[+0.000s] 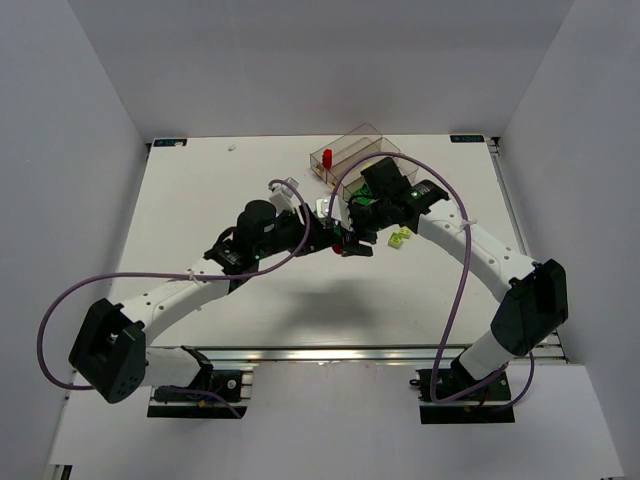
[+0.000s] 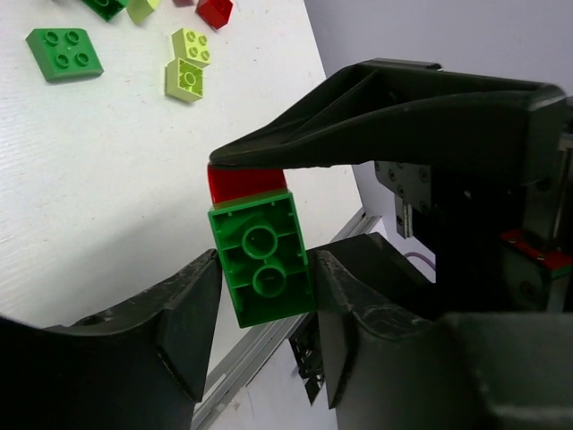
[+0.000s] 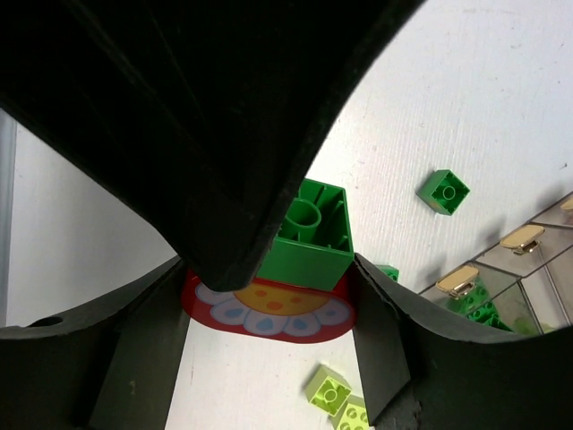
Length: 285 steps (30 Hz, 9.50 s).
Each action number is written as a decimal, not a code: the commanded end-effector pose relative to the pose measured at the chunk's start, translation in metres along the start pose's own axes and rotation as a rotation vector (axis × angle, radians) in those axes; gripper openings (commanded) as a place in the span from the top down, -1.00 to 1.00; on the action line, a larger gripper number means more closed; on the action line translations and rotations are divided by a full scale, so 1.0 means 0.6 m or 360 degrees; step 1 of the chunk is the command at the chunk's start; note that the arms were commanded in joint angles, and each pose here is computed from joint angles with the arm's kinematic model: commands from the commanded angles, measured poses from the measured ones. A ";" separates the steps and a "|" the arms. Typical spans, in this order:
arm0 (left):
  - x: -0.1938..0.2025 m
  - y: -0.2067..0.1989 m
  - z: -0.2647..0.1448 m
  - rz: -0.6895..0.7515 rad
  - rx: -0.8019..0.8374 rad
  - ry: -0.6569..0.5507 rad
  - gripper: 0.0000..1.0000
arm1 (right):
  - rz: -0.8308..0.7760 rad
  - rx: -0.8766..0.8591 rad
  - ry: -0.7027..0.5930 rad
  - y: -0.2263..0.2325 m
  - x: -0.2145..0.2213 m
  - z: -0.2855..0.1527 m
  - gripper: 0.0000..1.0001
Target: Sort the legos into containers by color
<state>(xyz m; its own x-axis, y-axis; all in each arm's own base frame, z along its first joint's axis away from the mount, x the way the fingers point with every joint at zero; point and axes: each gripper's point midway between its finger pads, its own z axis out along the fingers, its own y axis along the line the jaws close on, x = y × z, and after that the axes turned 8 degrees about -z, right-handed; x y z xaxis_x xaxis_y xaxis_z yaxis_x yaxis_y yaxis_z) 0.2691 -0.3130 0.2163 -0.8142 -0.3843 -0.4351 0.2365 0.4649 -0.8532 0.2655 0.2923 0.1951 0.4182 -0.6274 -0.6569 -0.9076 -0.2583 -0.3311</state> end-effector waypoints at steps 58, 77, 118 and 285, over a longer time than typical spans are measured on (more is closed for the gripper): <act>-0.195 0.119 0.355 0.0342 -0.0518 0.0076 0.17 | 0.0989 0.0840 -0.0226 -0.122 0.160 -0.231 1.00; -0.250 0.042 0.341 0.0347 -0.0407 -0.0082 -0.32 | 0.1093 0.0871 -0.0271 -0.142 0.175 -0.219 1.00; -0.140 0.175 -0.183 -0.0174 -0.0781 -0.0758 -0.62 | 0.0882 0.1480 -0.0540 -0.588 0.268 0.020 0.81; -0.092 0.202 -0.162 -0.0328 -0.0626 -0.0701 -0.69 | 0.0866 0.1566 -0.0473 -0.598 0.345 0.003 0.77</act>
<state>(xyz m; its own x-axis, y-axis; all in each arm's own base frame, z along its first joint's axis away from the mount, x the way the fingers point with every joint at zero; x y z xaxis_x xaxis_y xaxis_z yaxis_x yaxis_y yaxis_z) 0.2882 -0.1615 0.1551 -0.5311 -0.7400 -0.4127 -0.1867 0.5773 -0.7949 0.6623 0.2625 0.1569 0.0192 -0.2518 -0.9676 -0.6597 0.7240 -0.2015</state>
